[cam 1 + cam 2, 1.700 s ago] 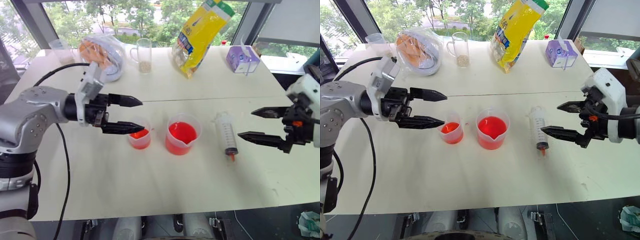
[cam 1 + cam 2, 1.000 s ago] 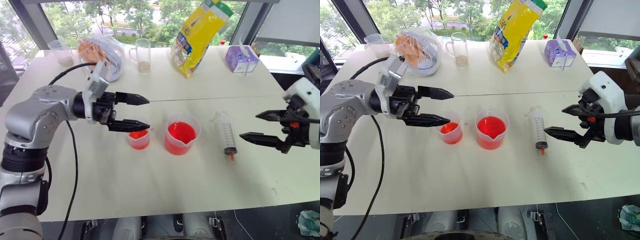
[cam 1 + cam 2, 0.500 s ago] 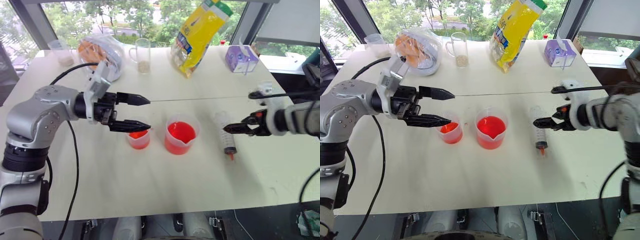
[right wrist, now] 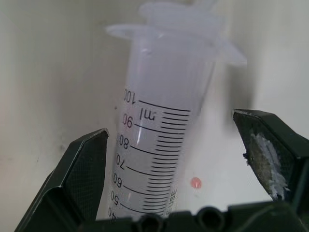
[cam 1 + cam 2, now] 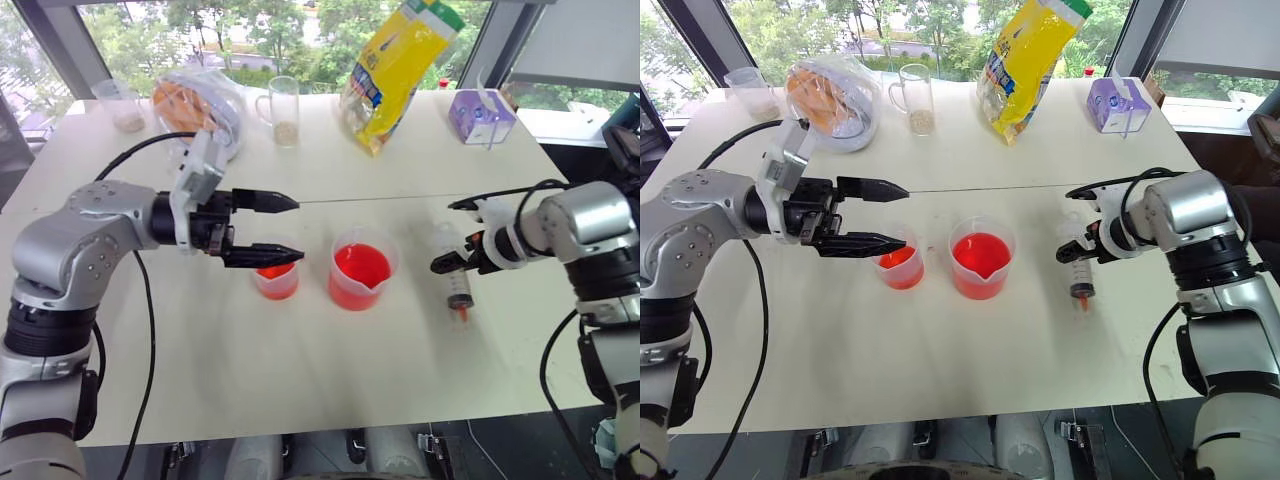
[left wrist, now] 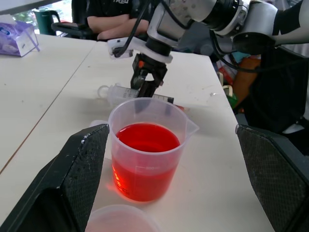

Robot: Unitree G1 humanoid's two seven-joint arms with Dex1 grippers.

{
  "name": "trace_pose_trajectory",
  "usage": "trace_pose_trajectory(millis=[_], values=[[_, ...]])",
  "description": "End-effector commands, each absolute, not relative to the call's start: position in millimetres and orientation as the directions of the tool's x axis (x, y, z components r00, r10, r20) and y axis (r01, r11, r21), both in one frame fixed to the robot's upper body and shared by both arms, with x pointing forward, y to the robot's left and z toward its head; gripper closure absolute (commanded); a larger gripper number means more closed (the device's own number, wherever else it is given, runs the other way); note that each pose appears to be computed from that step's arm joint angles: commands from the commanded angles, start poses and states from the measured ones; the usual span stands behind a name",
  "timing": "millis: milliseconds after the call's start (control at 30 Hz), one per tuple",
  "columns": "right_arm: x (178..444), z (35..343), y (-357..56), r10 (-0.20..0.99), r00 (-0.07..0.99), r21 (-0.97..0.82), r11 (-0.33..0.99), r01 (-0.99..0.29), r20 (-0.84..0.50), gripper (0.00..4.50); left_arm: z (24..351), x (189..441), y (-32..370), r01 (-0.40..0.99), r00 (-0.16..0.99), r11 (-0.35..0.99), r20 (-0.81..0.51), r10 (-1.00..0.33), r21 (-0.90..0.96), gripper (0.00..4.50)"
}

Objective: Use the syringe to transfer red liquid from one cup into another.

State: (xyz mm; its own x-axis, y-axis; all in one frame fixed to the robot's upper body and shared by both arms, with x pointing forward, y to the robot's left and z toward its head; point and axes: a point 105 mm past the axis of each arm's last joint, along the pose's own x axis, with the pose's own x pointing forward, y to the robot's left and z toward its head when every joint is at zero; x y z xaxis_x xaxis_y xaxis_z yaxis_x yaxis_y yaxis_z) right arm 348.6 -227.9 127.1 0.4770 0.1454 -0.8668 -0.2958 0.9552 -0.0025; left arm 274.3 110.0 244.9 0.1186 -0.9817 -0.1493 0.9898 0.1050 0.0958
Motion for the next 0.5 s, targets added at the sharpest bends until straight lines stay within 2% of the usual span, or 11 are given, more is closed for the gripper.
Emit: trace_pose_trajectory(millis=[33, 133, 167, 267, 367, 500], values=[[350.6, 126.1, -218.7, 0.167, 0.47, 0.002, 0.943, -0.332, -0.866, 1.35, 254.9, 269.7, 111.7, 0.984, 0.129, 0.111, -0.126, -0.984, 0.14, 0.16], [348.0, 124.3, -217.0, 0.175, 0.461, 0.009, 0.941, -0.34, -0.87, 2.88, 254.4, 269.9, 111.8, 0.984, 0.13, 0.113, -0.125, -0.984, 0.141, 0.16], [345.8, 124.4, -216.3, 0.179, 0.456, 0.015, 0.94, -0.34, -0.872, 3.08, 254.0, 270.0, 112.3, 0.984, 0.13, 0.112, -0.126, -0.983, 0.141, 0.16], [338.8, 135.8, -223.1, 0.193, 0.475, 0.033, 0.945, -0.324, -0.858, 3.08, 255.1, 273.6, 112.0, 0.983, 0.126, 0.107, -0.124, -0.984, 0.146, 0.16], [338.1, 161.4, -227.1, 0.204, 0.566, 0.005, 0.943, -0.333, -0.799, 3.08, 257.1, 278.4, 113.7, 0.982, 0.124, 0.105, -0.119, -0.985, 0.155, 0.16], [336.8, 227.4, -220.5, 0.295, 0.786, -0.066, 0.918, -0.39, -0.544, 3.08, 264.9, 287.1, 107.8, 0.98, 0.11, 0.093, -0.086, -0.99, 0.178, 0.16]])
